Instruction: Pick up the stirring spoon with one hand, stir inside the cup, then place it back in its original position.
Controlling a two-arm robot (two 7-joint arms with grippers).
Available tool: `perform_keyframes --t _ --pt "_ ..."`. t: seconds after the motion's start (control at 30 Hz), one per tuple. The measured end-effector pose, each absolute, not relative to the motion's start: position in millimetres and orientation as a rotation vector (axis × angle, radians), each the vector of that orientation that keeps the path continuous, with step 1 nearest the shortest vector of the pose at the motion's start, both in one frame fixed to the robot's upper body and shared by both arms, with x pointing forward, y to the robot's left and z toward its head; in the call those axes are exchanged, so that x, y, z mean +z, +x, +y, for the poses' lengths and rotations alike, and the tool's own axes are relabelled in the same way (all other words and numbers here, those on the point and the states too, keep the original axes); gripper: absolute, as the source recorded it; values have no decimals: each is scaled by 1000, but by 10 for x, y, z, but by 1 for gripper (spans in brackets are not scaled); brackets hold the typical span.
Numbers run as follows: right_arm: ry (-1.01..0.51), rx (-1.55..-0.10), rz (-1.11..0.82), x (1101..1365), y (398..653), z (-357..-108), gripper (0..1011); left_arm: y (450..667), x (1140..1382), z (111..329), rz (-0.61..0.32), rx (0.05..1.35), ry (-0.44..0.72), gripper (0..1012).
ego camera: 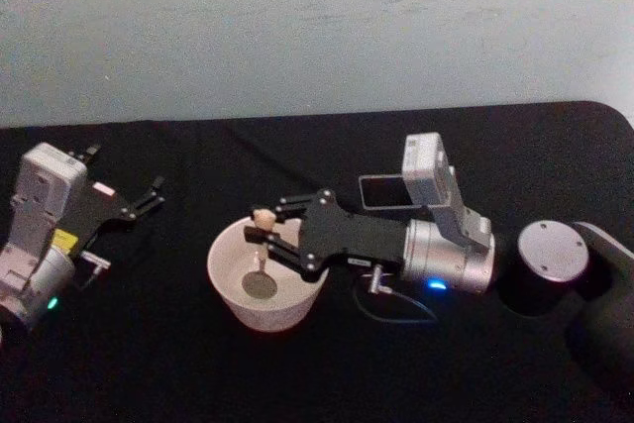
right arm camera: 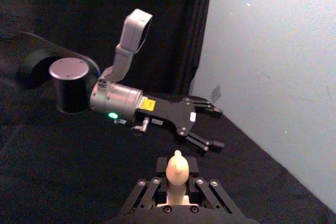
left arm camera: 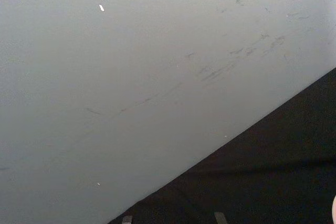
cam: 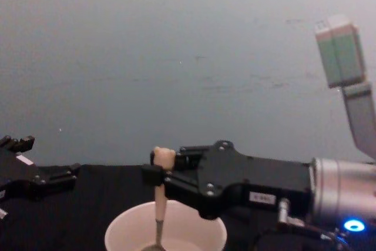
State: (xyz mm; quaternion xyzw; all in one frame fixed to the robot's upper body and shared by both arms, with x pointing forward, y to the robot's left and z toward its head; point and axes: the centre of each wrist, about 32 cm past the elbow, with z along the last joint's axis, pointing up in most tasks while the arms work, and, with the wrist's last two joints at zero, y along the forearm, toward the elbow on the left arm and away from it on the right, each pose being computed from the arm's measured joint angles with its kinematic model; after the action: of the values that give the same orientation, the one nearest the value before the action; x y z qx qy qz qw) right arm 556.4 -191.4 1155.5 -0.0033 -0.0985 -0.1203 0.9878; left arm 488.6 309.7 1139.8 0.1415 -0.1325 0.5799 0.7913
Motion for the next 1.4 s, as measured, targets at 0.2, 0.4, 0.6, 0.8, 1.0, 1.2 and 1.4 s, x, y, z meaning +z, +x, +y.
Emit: perform_keyframes --t 0.2,0.4,0.6,0.8,1.0,1.2,1.4 --pt "7 -275 -200 11569 5684 -1847 209 4886 11398 3097 -285 1248 304 1001" --pt "-1 -327 -203 11570 5765 -1887 209 4886 11398 3097 -285 1248 304 1001" --pt "-10 -350 -207 11570 5783 -1948 209 4886 11398 3097 -285 1248 304 1001" --pt "-13 -357 -213 11576 5750 -2005 209 4886 11398 3097 -285 1248 304 1001" --pt "-18 -349 -218 11580 5661 -2077 209 4886 11398 3097 -285 1248 304 1001" --pt "-28 -325 -210 11564 5549 -2120 209 4886 11398 3097 -285 1248 304 1001" --pt "-23 -290 -196 11542 5483 -2082 209 4886 11398 3097 -285 1248 304 1001"
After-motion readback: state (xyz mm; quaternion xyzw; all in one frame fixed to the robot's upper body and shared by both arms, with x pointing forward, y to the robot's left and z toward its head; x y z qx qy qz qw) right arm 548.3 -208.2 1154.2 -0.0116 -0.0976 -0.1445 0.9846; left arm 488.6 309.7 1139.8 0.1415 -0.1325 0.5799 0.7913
